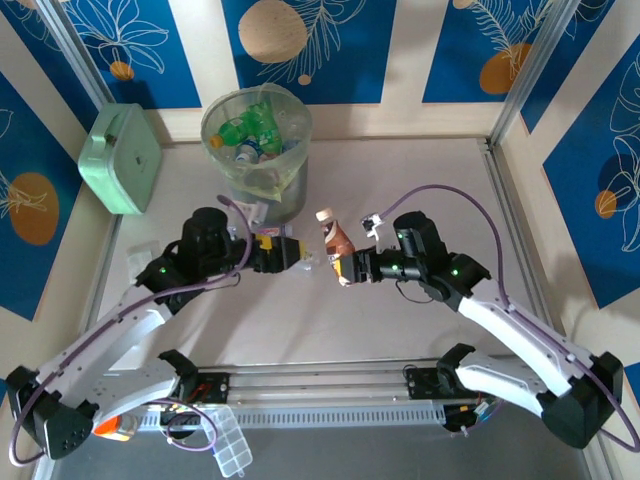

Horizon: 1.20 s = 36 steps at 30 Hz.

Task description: Put the plastic bottles in the bin

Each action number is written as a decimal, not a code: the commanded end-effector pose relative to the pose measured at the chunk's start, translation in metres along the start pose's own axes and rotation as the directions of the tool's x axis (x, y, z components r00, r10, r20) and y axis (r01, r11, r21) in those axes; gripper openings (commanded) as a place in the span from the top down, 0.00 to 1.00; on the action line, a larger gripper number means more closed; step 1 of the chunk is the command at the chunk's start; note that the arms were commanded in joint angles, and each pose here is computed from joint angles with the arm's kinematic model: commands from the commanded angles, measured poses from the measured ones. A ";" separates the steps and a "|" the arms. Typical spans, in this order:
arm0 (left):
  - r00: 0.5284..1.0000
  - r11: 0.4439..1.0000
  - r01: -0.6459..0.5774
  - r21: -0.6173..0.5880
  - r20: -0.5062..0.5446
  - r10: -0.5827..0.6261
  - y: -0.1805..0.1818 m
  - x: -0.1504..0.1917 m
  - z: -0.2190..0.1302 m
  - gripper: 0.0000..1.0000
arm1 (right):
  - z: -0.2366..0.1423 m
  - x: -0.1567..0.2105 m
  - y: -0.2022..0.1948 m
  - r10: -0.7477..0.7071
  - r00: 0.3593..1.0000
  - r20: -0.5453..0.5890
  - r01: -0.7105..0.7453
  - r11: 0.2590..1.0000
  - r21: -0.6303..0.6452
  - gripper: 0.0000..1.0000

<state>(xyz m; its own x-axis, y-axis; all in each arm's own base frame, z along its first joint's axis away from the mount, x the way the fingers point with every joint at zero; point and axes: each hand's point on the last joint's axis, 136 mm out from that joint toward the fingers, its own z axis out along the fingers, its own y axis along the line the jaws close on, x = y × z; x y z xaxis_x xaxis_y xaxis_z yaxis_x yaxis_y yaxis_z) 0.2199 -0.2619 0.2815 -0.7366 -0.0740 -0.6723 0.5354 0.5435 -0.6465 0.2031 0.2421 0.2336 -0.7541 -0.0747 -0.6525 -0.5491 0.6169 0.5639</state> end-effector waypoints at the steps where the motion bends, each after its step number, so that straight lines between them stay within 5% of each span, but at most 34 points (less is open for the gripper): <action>1: 0.990 0.980 -0.107 0.168 0.112 0.089 -0.049 -0.027 0.004 0.03 | -0.010 0.000 0.034 -0.003 1.000 0.018 0.006 0.985 -0.171 0.46; 6: 0.982 0.946 -0.145 0.290 0.157 0.103 -0.077 -0.029 0.014 0.11 | -0.020 -0.002 0.052 -0.006 0.999 0.047 0.019 0.965 -0.263 0.46; 14: 0.979 0.945 -0.144 0.295 0.184 0.091 -0.075 -0.035 0.026 0.20 | -0.028 0.002 0.064 -0.014 0.998 0.063 0.034 0.943 -0.332 0.46; 21: 0.982 0.928 -0.149 0.342 0.165 0.097 -0.085 -0.038 0.035 0.51 | -0.029 0.003 0.065 -0.025 0.997 0.067 0.045 0.942 -0.332 0.46; 27: 0.979 0.918 -0.165 0.362 0.171 0.109 -0.092 -0.041 0.032 0.64 | -0.028 -0.001 0.057 -0.018 0.997 0.081 0.040 0.960 -0.279 0.46; 28: 0.979 0.920 -0.166 0.356 0.169 0.111 -0.092 -0.042 0.032 0.65 | -0.028 -0.003 0.054 -0.016 0.996 0.084 0.038 0.964 -0.261 0.41; 31: 0.978 0.933 -0.169 0.318 0.168 0.120 -0.090 -0.048 0.030 0.67 | -0.032 -0.008 0.052 -0.023 0.993 0.113 0.049 0.973 -0.228 0.05; 36: 0.972 0.971 -0.154 0.185 0.206 0.115 -0.070 -0.092 0.013 0.68 | -0.049 -0.021 0.061 -0.058 0.986 0.159 0.093 0.971 -0.222 0.01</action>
<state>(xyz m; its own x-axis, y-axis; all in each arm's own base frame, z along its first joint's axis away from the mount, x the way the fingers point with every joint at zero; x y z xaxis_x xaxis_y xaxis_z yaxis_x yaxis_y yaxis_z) 0.2337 -0.3248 0.3563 -0.6157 -0.1401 -0.7754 0.7161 0.3111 -0.6248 0.1696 0.2490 0.2777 -0.7112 -0.0092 -0.7029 -0.6388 0.4259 0.6407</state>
